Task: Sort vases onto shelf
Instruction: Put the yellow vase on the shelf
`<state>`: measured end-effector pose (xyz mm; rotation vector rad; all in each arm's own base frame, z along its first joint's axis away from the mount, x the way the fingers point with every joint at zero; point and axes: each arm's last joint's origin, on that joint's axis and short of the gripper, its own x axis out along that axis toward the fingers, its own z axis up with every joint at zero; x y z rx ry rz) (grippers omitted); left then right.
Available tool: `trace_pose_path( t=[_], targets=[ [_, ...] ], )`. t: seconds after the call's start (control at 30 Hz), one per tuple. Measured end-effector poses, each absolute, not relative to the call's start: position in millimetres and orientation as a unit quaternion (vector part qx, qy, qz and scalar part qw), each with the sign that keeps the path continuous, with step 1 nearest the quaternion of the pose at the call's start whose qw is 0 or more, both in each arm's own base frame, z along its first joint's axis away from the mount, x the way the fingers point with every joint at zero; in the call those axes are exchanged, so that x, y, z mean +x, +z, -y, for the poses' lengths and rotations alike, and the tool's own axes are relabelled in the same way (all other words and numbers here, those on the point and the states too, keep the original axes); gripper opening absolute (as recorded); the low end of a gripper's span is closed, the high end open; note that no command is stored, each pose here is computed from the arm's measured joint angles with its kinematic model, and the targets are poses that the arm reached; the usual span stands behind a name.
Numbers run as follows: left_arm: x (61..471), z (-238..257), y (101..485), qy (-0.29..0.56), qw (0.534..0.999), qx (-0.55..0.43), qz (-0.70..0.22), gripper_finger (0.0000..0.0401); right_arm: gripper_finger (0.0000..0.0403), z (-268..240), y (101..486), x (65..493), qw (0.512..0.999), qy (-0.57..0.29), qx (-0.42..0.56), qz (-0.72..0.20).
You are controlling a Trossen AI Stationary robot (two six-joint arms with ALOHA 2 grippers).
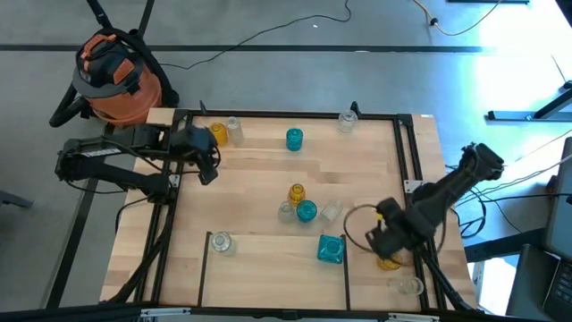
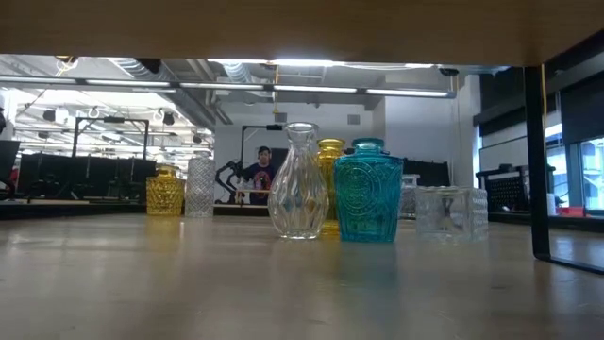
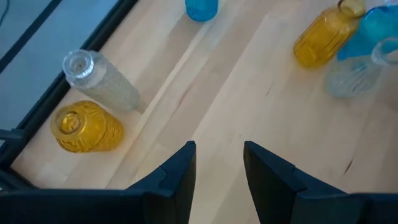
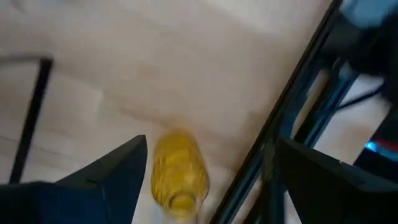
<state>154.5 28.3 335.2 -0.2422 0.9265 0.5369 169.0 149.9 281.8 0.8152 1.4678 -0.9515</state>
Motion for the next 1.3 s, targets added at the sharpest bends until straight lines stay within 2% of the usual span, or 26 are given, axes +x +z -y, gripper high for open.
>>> trace_pose_path(
  t=[0.2, 0.43, 0.67, 0.87, 1.07, 1.3],
  targets=[
    [155.1, -27.8, 331.7, 0.249, 0.852, -0.122, -0.445, 0.0127, 0.0297, -184.4, 257.0, 155.3, 0.567, -0.367, 0.412, -0.612],
    [158.7, -28.3, 334.1, 0.248, 0.861, -0.127, -0.425, 0.0127, 0.0265, -200.3, 242.3, 141.0, 0.562, -0.370, 0.445, -0.591],
    [163.3, -27.0, 336.8, 0.220, 0.875, -0.152, -0.405, 0.0127, 0.0237, -200.8, 233.1, 132.7, 0.570, -0.378, 0.430, -0.590],
    [163.8, -25.2, 336.7, 0.224, 0.863, -0.223, -0.394, 0.0127, 0.0204, -201.6, 232.6, 133.8, 0.576, -0.369, 0.430, -0.589],
    [164.7, -18.0, 336.7, 0.221, 0.858, -0.249, -0.391, 0.0127, 0.0171, -205.1, 232.6, 128.1, 0.584, -0.356, 0.416, -0.599],
    [165.5, -6.9, 336.7, 0.214, 0.853, -0.276, -0.388, 0.0127, 0.0161, -214.6, 232.3, 112.5, 0.585, -0.344, 0.403, -0.614]
  ],
)
